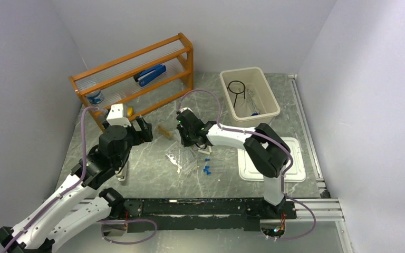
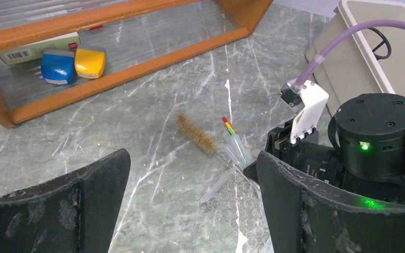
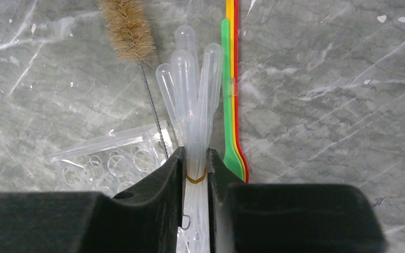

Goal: Organize the chemistry lab equipment

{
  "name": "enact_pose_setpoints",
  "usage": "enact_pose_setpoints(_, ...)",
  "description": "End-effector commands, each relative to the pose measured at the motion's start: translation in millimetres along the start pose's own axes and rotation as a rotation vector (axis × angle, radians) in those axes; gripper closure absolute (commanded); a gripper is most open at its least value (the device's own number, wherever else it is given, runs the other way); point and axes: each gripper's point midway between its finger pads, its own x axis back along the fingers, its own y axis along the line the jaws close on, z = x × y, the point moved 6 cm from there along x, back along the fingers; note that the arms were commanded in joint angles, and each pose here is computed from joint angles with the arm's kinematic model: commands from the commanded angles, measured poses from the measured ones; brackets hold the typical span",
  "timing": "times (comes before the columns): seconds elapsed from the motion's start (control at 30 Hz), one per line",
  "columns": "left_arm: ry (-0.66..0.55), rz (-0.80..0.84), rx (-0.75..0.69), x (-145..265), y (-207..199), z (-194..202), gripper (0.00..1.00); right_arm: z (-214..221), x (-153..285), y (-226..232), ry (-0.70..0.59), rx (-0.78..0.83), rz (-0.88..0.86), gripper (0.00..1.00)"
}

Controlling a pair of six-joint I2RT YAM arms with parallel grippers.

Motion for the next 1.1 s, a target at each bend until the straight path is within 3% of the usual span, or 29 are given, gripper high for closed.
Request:
enact_pose_setpoints(0.0,-0.033,-0.003,0.021,1.5,-1.5,-11.1,0.07,-32.4,18.5,7.8,-0.076,-0.010,0.006,0.83)
enact_pose_setpoints(0.37,-0.038,-0.002,0.025,2.7,-0.8,-11.7,0.07,-66.1,53.9,5.3,-0.244,-0.031,0.047,0.83)
enact_pose_setpoints(0.67,-0.038,0.000,0.025,2.4,-1.3,-11.8,0.07,-78.3,80.6,-21.5,-0.411,0.010,0.217,0.83)
enact_pose_setpoints(0.87,-0.032,-0.004,0.021,1.4,-1.4,-11.2,0.07,-81.6,90.8,-34.8,-0.419,0.089,0.314,0.82)
enact_pose_setpoints(1.07,-0.035,-0.003,0.022,2.0,-1.2,-11.4,0.07,-67.7,88.6,-59.3,-0.323,0.219,0.506,0.82)
